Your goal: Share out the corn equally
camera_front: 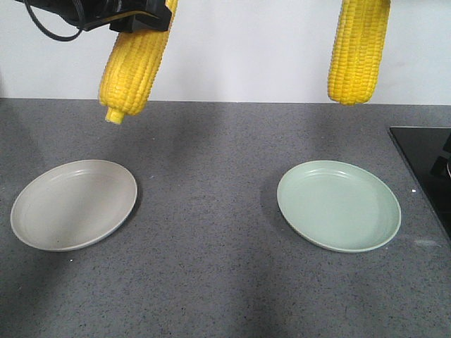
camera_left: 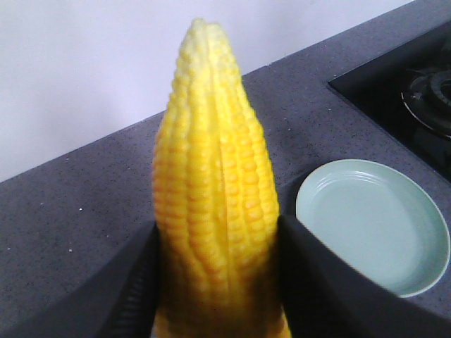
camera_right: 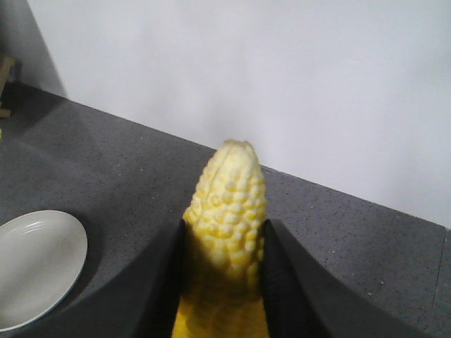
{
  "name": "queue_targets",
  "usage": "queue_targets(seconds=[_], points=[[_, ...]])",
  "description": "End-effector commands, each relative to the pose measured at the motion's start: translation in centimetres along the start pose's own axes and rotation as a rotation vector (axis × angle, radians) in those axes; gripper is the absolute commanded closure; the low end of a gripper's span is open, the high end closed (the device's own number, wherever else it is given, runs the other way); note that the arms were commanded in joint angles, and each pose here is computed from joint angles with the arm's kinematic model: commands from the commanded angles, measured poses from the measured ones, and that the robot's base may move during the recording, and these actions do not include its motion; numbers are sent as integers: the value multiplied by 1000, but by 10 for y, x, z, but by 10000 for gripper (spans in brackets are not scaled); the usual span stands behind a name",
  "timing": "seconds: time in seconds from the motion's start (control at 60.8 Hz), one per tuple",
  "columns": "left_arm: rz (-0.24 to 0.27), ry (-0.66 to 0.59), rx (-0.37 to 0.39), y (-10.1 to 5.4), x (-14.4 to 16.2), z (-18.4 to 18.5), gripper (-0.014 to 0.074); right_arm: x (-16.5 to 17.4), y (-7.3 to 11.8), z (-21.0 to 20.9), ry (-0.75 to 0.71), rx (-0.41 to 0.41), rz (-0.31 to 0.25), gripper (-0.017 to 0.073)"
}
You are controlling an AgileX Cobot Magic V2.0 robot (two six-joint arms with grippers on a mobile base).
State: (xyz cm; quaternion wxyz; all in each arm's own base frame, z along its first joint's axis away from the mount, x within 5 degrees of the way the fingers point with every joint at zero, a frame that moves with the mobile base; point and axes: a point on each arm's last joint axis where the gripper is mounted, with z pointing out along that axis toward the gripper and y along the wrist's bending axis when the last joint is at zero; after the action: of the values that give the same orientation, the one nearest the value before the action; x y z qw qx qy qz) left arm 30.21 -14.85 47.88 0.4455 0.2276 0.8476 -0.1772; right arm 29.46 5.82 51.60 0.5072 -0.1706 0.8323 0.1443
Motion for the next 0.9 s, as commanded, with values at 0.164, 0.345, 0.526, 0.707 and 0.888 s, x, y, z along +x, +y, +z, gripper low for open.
queue_targets(seconds=[0.164, 0.345, 0.526, 0.707, 0.888], points=[[-5, -129, 6, -5, -14, -25, 599, -15, 6, -23, -130, 11, -18, 564], [-5, -129, 6, -5, -14, -25, 599, -15, 6, -23, -130, 11, -18, 564], [-5, -129, 6, -5, -14, -25, 599, -15, 6, -23, -130, 11, -18, 564], [-5, -129, 6, -5, -14, -25, 599, -15, 6, -23, -130, 11, -18, 564], [-5, -129, 6, -5, -14, -25, 599, -15, 6, -23, -130, 11, -18, 564]])
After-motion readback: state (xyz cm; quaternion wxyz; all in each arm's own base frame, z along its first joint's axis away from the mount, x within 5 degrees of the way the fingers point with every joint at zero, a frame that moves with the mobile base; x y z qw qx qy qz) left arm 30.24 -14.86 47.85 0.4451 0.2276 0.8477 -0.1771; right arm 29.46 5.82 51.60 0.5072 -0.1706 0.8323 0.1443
